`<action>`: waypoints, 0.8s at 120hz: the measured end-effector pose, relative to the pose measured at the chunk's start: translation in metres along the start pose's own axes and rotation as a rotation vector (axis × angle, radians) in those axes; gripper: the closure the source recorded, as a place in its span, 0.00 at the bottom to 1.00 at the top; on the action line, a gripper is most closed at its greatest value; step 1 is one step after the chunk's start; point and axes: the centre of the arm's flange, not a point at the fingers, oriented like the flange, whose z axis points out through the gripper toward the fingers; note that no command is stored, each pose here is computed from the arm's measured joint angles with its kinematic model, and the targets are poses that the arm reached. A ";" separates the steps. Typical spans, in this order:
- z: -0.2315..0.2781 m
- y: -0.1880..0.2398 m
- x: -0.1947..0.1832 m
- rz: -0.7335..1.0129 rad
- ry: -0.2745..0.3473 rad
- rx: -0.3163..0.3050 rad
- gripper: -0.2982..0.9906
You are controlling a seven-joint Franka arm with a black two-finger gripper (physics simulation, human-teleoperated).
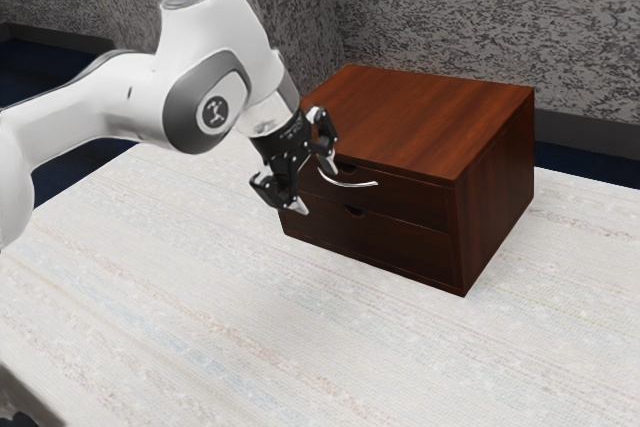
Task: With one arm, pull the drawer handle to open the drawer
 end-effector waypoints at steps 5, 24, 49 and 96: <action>0.002 0.000 0.000 0.001 0.001 0.001 0.38; 0.011 0.002 -0.001 0.001 0.004 0.010 0.39; 0.015 0.004 -0.001 0.002 0.008 0.006 0.40; 0.024 0.006 -0.001 -0.001 0.006 0.004 0.42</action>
